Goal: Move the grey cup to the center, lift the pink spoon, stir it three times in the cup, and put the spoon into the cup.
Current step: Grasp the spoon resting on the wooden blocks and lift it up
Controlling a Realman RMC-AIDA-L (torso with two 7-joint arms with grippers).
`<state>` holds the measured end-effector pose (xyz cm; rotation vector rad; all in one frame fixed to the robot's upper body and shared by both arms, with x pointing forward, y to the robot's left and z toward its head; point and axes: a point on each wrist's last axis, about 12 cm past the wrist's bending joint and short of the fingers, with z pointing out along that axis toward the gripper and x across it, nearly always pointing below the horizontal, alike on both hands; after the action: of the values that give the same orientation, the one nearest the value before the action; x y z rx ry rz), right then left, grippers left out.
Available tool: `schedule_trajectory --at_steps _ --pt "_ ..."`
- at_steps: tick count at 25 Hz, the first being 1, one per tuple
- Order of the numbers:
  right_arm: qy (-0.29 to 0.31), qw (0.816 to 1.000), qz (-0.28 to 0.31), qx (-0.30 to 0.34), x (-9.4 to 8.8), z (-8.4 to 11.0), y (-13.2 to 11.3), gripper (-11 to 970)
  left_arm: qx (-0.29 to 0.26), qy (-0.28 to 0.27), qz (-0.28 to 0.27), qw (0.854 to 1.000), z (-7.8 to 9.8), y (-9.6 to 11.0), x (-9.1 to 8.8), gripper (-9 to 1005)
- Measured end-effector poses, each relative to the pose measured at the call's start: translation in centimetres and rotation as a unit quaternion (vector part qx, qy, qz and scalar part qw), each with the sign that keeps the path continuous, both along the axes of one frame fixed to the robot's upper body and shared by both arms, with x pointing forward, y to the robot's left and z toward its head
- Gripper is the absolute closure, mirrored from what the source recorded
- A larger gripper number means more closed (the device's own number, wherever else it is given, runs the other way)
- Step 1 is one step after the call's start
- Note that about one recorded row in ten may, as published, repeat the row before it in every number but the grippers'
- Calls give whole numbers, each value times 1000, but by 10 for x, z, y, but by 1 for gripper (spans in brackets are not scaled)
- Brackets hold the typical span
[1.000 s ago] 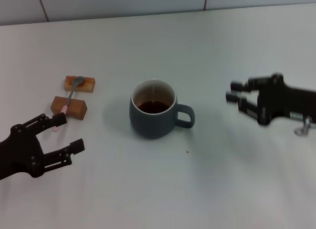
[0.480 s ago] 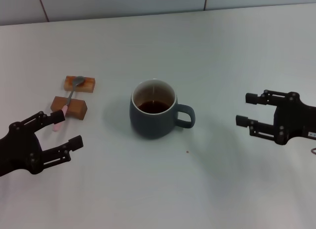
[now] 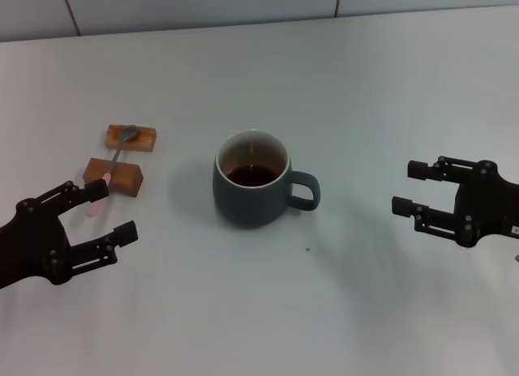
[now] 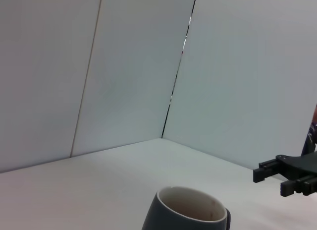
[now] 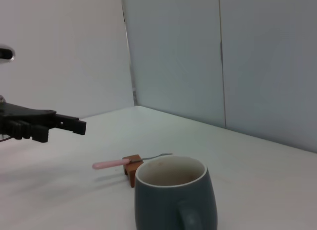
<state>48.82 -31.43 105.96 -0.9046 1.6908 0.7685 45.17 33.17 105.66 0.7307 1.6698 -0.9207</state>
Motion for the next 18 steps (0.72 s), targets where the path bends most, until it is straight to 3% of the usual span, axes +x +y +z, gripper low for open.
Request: schedule_trajectory --at_steps 18 --pt "7 1000 -8 1 -3 -2 -2 185 0 1 12 1000 0 4 -1 179"
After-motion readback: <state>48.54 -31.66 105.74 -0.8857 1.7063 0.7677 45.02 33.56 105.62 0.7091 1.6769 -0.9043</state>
